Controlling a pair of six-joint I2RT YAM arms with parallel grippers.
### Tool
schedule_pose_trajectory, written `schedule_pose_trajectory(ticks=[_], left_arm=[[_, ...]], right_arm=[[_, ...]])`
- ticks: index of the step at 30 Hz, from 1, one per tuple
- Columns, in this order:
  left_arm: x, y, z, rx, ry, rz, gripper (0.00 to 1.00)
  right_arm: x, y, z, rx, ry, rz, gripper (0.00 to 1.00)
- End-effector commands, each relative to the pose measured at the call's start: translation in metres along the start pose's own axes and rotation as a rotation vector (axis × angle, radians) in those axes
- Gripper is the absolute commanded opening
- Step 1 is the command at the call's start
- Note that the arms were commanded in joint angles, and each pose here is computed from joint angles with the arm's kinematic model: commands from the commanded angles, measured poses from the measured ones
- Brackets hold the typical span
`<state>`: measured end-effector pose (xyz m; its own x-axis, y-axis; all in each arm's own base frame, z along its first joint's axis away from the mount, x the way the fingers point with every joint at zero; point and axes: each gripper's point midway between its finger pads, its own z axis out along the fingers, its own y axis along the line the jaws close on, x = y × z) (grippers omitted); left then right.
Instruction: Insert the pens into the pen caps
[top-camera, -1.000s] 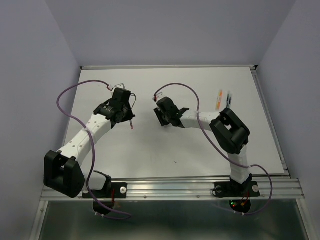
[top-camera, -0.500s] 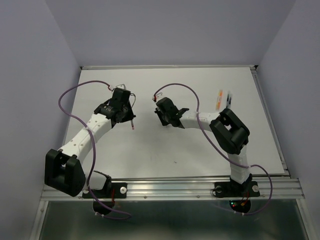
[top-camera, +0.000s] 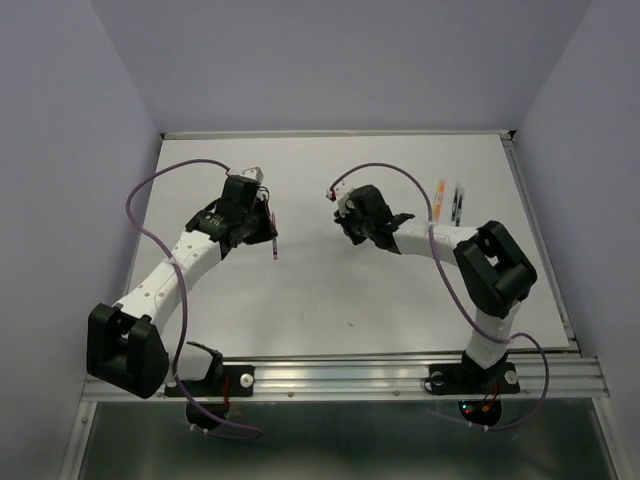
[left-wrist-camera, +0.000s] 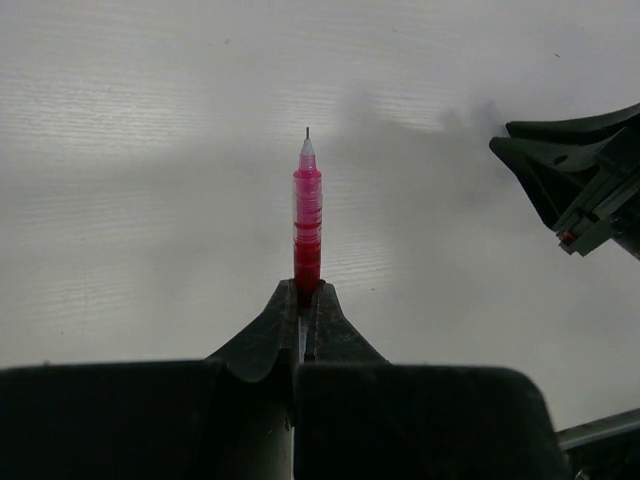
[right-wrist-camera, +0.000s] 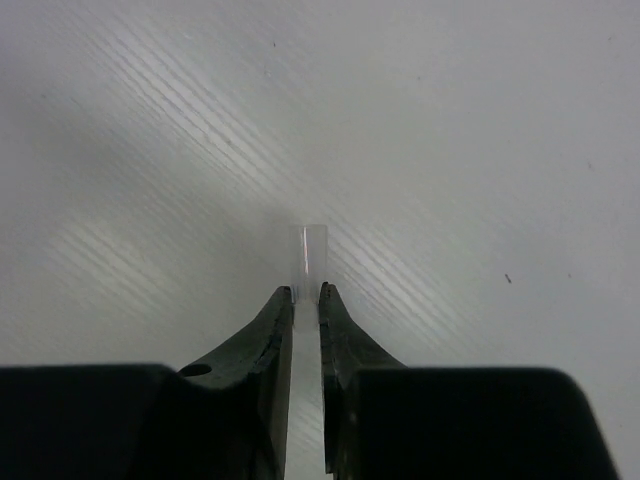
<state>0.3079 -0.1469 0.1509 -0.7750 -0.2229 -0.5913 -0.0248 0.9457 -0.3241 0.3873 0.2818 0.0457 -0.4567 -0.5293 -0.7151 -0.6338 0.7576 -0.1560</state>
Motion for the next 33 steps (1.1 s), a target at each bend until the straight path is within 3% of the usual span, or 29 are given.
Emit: schedule_pose_trajectory(ticks=[1, 4, 7, 11, 17, 23, 33], left_arm=[[-0.006, -0.027, -0.014, 0.165, -0.016, 0.070, 0.00], [-0.006, -0.034, -0.020, 0.212, -0.032, 0.084, 0.00], [-0.007, -0.048, -0.027, 0.298, -0.047, 0.096, 0.00], [-0.007, -0.067, -0.039, 0.412, -0.073, 0.119, 0.00], [0.006, -0.116, -0.055, 0.638, -0.121, 0.188, 0.00], [0.018, -0.146, -0.051, 0.683, -0.132, 0.249, 0.00], [0.003, -0.168, -0.042, 0.707, -0.191, 0.237, 0.00]], right_arm=[[-0.073, -0.027, -0.039, -0.068, -0.301, -0.072, 0.01], [-0.084, -0.061, -0.057, -0.134, -0.367, 0.204, 0.01], [-0.090, -0.059, -0.066, -0.189, -0.389, 0.322, 0.01], [-0.119, -0.051, -0.093, -0.282, -0.528, 0.478, 0.01], [-0.159, -0.029, -0.136, -0.500, -0.715, 0.589, 0.02], [-0.183, -0.020, -0.177, -0.671, -0.877, 0.699, 0.03], [-0.181, -0.015, -0.189, -0.739, -0.879, 0.778, 0.06]])
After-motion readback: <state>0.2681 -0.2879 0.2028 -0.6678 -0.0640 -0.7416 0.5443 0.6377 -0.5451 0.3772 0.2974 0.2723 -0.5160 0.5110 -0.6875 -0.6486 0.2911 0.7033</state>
